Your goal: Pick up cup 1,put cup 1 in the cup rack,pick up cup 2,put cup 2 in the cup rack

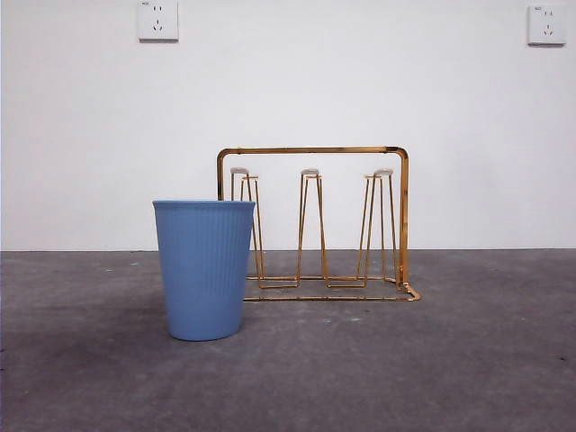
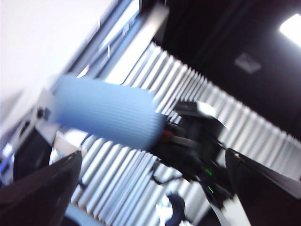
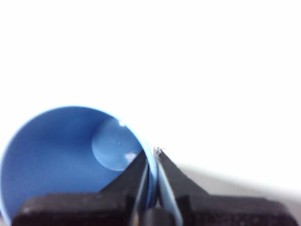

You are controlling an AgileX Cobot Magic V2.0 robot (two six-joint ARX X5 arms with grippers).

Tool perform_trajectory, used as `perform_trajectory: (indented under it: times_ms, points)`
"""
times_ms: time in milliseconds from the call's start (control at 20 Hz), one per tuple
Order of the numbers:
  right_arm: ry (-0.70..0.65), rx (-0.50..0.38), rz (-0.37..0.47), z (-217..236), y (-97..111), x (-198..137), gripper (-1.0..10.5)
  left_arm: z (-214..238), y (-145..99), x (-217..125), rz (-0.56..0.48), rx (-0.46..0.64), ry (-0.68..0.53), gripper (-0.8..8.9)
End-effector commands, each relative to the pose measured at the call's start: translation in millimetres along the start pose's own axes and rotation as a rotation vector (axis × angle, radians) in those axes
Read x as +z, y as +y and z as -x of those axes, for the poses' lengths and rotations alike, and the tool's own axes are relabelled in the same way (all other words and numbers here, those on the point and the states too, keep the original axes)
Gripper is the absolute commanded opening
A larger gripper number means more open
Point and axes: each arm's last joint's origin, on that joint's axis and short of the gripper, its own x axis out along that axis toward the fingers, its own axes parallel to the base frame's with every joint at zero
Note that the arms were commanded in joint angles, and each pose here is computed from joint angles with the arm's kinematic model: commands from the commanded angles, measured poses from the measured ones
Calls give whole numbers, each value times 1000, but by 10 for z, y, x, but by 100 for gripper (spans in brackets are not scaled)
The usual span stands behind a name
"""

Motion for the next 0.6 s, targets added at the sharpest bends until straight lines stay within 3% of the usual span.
perform_trajectory:
  times_ms: [50,300,600]
  points:
    - [-100,80,-33,40,49,130,-12,0,-39,56,-15,-11,-66,562]
    - [-258,170,-50,89,104,308,-12,-41,-60,87,-17,-88,-165,562]
    - [-318,259,-96,-50,112,361,-12,-129,-44,80,-5,-178,-272,562]
